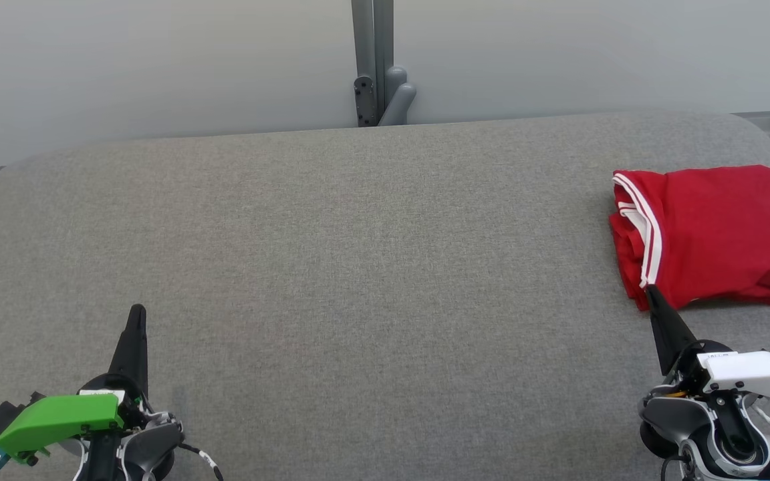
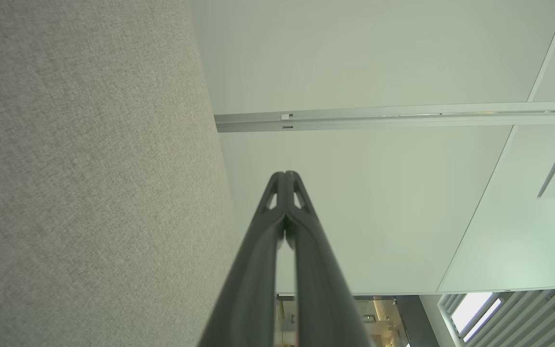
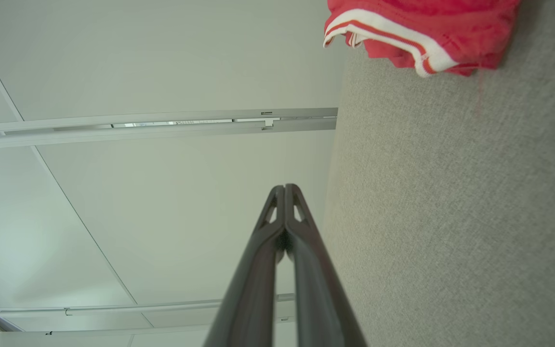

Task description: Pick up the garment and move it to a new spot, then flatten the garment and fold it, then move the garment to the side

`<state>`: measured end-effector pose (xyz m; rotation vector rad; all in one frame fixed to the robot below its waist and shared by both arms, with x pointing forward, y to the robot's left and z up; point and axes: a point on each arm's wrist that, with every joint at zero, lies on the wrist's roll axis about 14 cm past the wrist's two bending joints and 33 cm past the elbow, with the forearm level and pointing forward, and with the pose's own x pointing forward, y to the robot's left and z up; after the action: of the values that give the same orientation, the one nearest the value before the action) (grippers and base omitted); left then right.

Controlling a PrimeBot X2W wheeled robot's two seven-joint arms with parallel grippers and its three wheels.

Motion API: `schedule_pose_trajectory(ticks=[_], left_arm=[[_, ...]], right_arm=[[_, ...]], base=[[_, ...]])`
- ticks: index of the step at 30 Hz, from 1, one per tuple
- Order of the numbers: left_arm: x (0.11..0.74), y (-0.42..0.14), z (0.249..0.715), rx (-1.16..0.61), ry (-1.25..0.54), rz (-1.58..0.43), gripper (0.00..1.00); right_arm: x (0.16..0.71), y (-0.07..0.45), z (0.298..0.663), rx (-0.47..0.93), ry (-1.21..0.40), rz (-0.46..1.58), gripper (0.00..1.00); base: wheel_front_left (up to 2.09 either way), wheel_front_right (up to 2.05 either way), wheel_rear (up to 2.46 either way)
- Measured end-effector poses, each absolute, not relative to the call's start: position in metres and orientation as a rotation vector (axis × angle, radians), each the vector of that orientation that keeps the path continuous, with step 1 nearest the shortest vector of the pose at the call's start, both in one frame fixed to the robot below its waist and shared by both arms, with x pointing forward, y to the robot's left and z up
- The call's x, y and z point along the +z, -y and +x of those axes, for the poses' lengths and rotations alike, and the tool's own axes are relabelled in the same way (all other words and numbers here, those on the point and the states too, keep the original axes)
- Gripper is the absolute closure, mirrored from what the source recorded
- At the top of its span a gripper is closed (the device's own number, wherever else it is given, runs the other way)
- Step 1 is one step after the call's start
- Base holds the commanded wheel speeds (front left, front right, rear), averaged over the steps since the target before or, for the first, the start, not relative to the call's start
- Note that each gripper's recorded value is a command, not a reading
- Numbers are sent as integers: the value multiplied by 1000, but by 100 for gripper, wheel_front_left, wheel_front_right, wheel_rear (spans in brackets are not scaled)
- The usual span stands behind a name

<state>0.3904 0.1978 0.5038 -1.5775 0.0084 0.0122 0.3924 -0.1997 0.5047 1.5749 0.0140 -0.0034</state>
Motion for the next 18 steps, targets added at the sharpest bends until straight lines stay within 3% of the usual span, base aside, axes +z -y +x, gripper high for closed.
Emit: schedule_pose_trajectory(ticks=[18], left_arm=[[504,-198,390,12,-8,-1577,100]], right_arm=[[505,200,392,-3,-14,1575,100]], base=[[0,0,0]])
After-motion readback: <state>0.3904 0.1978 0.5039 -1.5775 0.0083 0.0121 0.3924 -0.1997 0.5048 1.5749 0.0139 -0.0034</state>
